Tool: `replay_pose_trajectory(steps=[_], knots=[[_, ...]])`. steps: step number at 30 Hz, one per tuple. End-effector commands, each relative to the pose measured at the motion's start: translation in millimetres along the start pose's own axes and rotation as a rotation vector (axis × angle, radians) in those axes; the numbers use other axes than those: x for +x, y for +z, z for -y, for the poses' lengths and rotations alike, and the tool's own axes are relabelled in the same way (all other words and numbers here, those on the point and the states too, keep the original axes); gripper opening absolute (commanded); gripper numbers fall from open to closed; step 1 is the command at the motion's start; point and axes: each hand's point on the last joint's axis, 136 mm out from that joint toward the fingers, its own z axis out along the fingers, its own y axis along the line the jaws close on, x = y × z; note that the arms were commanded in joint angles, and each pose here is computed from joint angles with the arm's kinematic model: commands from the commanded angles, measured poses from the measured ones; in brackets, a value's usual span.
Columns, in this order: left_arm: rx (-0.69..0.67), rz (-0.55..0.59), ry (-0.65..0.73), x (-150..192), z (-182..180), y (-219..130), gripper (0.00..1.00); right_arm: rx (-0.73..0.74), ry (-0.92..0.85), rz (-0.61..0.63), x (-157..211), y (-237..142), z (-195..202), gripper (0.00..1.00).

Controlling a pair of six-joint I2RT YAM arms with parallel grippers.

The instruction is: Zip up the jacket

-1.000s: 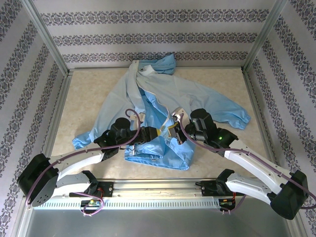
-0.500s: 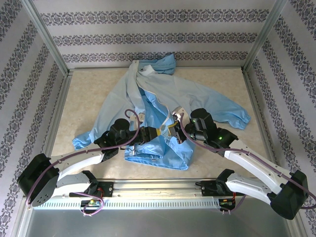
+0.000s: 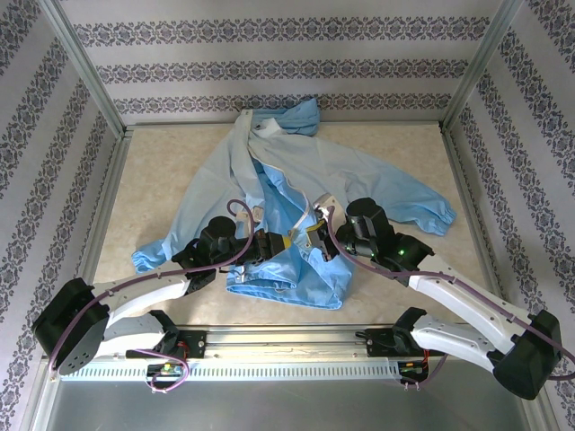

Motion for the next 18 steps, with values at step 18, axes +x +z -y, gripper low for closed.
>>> replay_pose_trajectory(steps=[18], knots=[[0.024, -0.009, 0.105, 6.5, 10.2, -9.9, 0.00, -0.005, -0.064, 0.073, -26.2, -12.6, -7.2, 0.00]])
